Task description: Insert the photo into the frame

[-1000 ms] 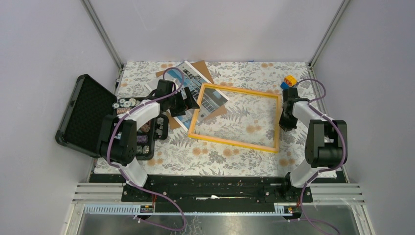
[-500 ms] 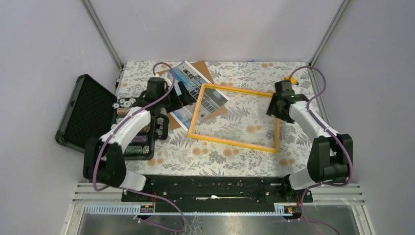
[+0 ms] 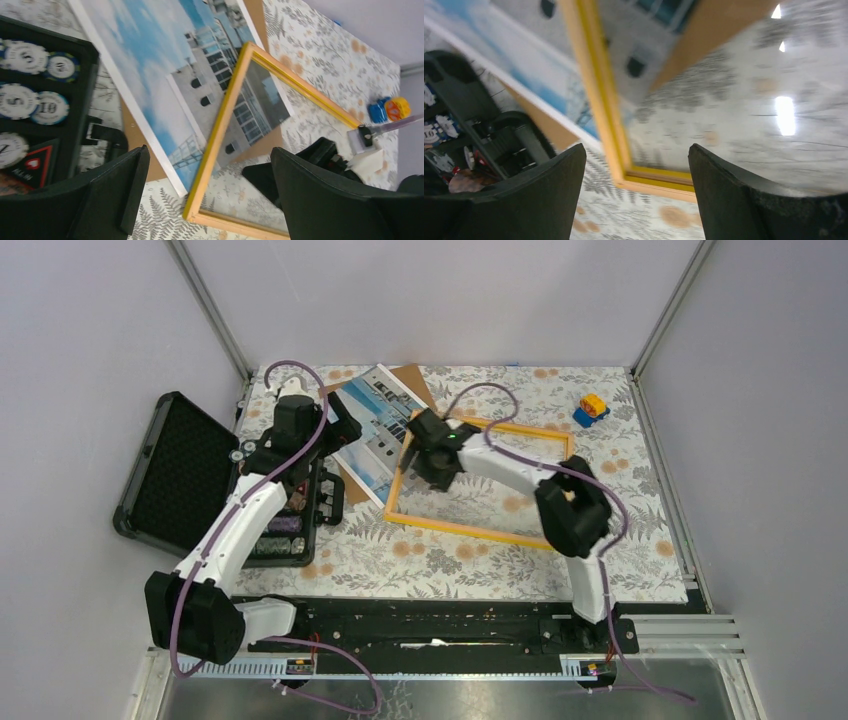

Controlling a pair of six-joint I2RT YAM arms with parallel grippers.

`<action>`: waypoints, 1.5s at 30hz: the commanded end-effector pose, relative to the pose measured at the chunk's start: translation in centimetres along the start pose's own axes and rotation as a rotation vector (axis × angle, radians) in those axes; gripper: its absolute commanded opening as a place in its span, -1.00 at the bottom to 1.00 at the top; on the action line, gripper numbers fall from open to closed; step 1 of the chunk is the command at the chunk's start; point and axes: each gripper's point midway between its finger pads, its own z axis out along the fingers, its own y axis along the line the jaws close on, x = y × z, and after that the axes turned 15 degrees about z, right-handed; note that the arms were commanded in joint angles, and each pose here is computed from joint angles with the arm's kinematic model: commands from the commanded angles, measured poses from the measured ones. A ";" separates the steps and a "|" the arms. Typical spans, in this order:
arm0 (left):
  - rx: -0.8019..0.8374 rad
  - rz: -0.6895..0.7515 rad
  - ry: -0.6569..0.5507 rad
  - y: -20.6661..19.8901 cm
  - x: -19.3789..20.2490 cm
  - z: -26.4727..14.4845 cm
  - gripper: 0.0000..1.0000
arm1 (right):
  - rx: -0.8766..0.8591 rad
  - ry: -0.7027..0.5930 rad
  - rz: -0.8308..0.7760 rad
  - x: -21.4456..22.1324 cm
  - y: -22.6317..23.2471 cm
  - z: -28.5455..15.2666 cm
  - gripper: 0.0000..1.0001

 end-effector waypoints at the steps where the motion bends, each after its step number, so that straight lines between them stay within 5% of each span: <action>1: -0.123 -0.046 -0.119 2.3 -3.5 -1.6 0.97 | 0.027 0.006 0.037 4.3 3.8 1.7 0.58; 10: -0.069 -0.095 -0.079 2.6 -3.3 -1.0 0.97 | 0.101 -0.095 -0.097 7.5 3.7 4.8 0.05; 20: -0.039 -0.135 -0.059 2.9 -3.2 -0.8 0.96 | 0.126 -0.134 -0.201 7.4 2.6 4.4 0.09; 35: -0.004 -0.169 -0.030 3.1 -2.8 -0.2 0.93 | 0.158 -0.134 -0.229 8.9 2.4 6.0 -0.19; 41: -0.002 -0.165 -0.034 3.1 -2.9 -0.3 0.93 | 0.176 -0.159 -0.202 8.7 2.0 6.1 -0.44; 45: 0.007 -0.167 -0.030 3.0 -2.8 -0.2 0.93 | 0.184 -0.189 -0.157 7.9 1.3 4.6 -0.81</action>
